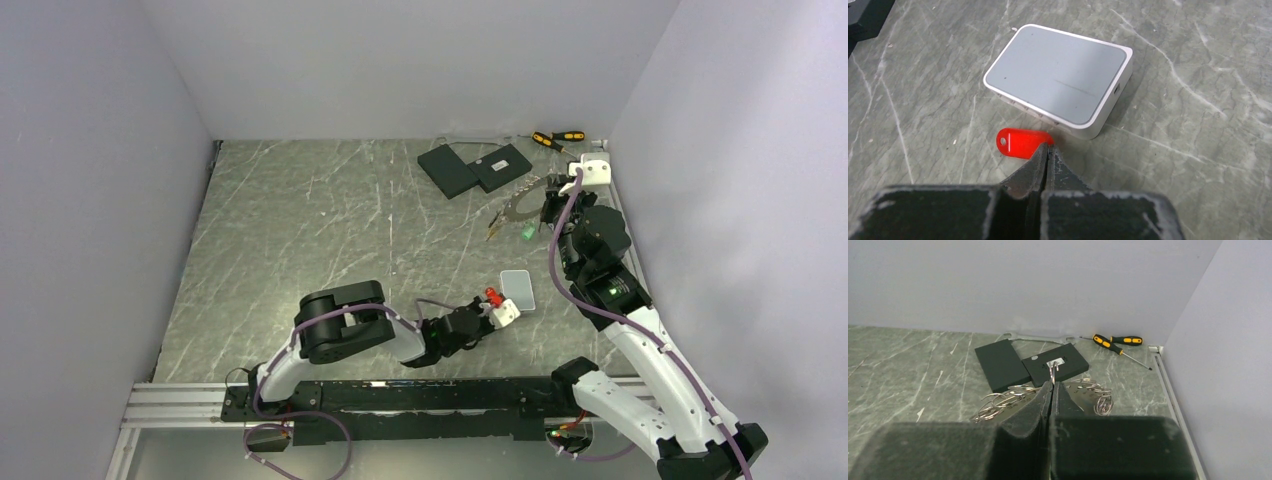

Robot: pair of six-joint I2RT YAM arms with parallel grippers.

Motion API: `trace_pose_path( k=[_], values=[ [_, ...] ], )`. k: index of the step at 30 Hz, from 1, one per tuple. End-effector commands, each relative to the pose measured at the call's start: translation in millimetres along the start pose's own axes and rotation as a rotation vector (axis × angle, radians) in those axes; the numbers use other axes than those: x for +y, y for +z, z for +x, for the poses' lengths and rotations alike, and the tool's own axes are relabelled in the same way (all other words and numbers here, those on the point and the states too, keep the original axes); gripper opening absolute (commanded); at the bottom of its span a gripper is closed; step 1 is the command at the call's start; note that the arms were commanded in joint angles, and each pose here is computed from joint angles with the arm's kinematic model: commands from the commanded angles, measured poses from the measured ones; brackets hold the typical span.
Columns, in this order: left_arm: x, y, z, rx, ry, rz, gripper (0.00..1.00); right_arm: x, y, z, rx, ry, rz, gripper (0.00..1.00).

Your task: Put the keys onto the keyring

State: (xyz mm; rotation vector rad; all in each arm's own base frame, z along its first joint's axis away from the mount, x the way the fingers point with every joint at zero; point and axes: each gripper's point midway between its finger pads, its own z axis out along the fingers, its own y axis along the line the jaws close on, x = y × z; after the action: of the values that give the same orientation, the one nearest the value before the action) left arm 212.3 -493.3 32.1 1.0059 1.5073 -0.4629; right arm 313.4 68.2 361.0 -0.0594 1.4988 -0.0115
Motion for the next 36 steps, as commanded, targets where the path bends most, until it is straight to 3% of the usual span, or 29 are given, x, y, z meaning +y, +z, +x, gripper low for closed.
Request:
trace_pose_path(
  k=[1,14,22,26,30,31,33,36],
  values=[
    [12,-14,-44,-0.087,-0.037,-0.017,0.00,-4,-2,-30,-0.101,0.049,0.008,0.00],
    [26,-60,-73,-0.087,-0.087,0.042,0.00,4,0,-25,-0.094,0.055,-0.025,0.00],
    [37,-89,-67,0.015,-0.155,0.146,0.00,7,-2,-26,-0.099,0.054,-0.049,0.00],
    [46,-121,-83,0.108,-0.341,0.271,0.00,15,-3,-28,-0.107,0.056,-0.098,0.00],
    [75,-158,-128,0.021,-0.639,0.456,0.00,23,-1,-27,-0.105,0.063,-0.132,0.00],
    [91,-158,-122,0.038,-0.699,0.413,0.00,24,-1,-26,-0.104,0.066,-0.135,0.00],
    [114,-155,-101,0.183,-0.812,0.313,0.00,27,0,-26,-0.101,0.073,-0.148,0.00],
    [107,-159,-106,0.243,-0.910,0.455,0.00,31,1,-22,-0.089,0.082,-0.164,0.00]
  ],
)
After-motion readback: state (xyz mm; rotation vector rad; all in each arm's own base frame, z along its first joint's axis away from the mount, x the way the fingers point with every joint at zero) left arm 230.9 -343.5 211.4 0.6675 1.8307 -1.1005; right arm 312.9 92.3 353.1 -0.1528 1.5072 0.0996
